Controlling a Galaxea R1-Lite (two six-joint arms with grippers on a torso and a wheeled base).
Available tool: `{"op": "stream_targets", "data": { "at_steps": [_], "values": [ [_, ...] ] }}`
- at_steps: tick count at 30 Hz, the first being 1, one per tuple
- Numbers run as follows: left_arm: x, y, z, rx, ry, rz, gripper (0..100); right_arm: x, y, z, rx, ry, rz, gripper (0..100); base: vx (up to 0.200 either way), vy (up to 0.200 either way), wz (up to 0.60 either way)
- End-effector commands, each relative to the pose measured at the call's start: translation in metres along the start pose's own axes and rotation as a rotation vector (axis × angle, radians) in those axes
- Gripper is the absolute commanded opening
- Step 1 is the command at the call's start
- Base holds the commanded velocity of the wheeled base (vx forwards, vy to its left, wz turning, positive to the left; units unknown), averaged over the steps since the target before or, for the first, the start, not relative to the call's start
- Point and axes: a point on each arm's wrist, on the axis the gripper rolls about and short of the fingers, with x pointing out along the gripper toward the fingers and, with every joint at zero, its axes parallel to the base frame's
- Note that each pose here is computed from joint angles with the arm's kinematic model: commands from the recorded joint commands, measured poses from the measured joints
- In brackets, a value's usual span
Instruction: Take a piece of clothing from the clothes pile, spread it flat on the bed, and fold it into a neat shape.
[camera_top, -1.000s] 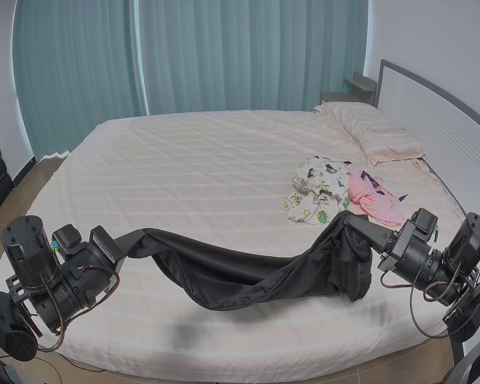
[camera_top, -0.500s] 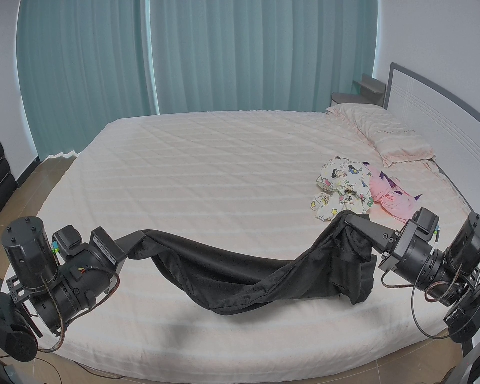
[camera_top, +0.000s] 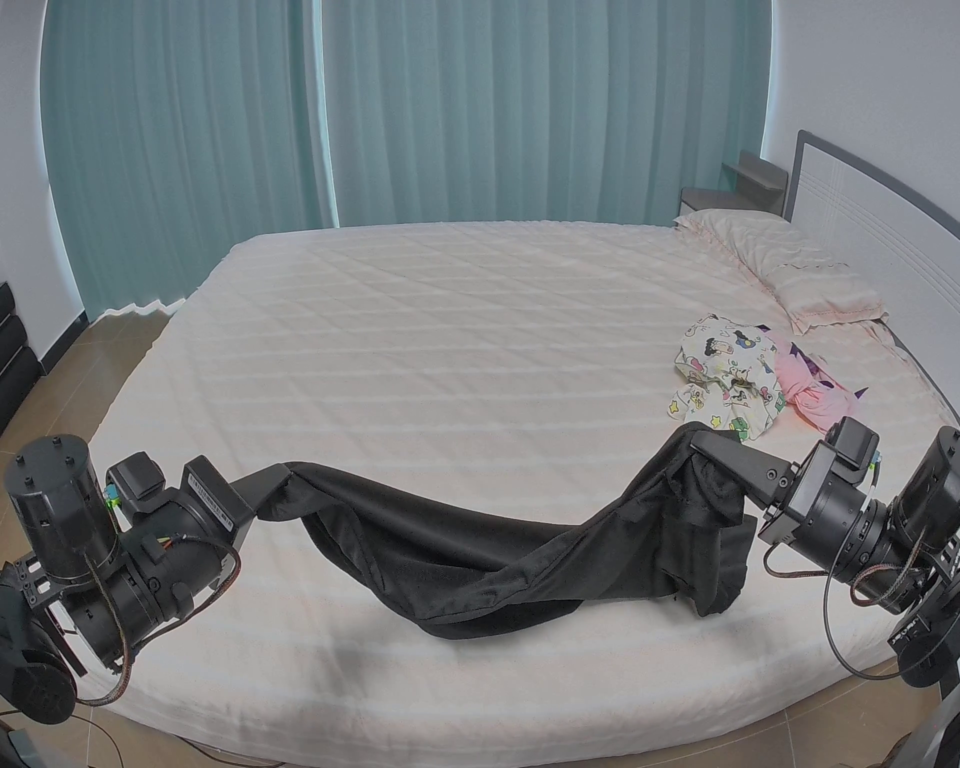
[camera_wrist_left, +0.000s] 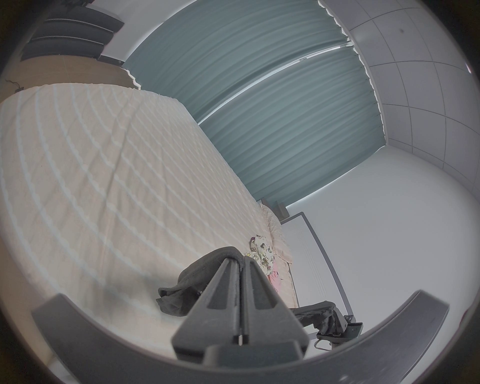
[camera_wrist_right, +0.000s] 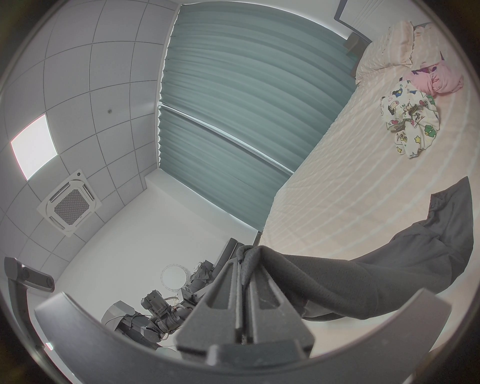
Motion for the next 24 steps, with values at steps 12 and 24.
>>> {"op": "stream_targets", "data": {
  "at_steps": [12,24],
  "values": [
    [-0.005,0.002,-0.005,0.004,0.063,-0.028,0,-0.014,0.013,0.001,-0.016,-0.005,0.05,0,-0.183,0.0,0.0],
    [-0.028,-0.016,-0.003,0.027,0.056,-0.148,0,-0.041,0.038,-0.005,-0.088,0.071,0.197,0,-0.2,0.0,0.0]
  ]
}}
